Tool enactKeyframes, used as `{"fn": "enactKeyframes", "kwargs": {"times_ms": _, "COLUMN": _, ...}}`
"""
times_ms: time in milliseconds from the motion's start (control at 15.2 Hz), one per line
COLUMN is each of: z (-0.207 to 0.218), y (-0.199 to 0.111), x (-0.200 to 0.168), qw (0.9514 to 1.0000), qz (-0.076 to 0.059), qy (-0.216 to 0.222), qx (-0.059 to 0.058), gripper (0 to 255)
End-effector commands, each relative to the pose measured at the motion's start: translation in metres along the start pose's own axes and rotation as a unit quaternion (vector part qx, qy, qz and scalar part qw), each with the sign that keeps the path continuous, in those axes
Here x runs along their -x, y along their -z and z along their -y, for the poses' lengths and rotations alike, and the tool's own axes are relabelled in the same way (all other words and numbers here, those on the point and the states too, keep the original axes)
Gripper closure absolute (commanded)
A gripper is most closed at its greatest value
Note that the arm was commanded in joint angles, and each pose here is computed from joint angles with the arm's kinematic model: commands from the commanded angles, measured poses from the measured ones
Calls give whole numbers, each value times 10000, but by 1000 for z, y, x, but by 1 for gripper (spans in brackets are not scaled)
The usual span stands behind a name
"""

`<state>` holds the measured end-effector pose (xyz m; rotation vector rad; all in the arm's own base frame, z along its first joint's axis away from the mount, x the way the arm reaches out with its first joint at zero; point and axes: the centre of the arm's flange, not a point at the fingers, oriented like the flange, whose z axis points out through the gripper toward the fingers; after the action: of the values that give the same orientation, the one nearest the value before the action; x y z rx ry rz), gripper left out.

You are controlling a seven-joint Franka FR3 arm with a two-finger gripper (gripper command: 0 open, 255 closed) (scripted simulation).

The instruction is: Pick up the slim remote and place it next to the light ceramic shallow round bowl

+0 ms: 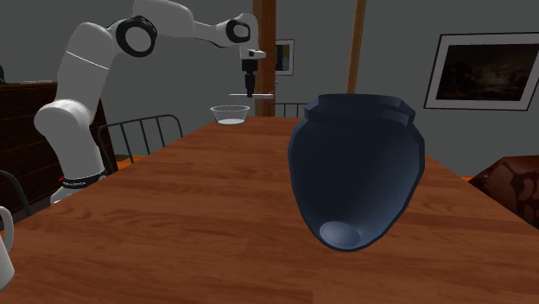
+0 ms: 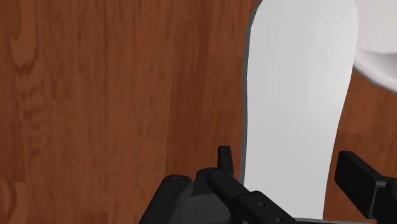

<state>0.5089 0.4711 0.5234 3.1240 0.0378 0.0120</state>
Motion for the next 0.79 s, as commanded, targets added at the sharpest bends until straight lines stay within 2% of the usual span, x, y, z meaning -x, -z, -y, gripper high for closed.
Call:
{"fn": "enactKeyframes", "kwargs": {"times_ms": 0, "z": 9, "y": -9, "x": 1, "qw": 10000, "qz": -3, "qy": -9, "qx": 0, "gripper": 255}}
{"fn": "enactKeyframes", "kwargs": {"times_ms": 726, "z": 10, "y": -67, "x": 2, "qw": 10000, "qz": -3, "qy": -9, "qx": 0, "gripper": 255}}
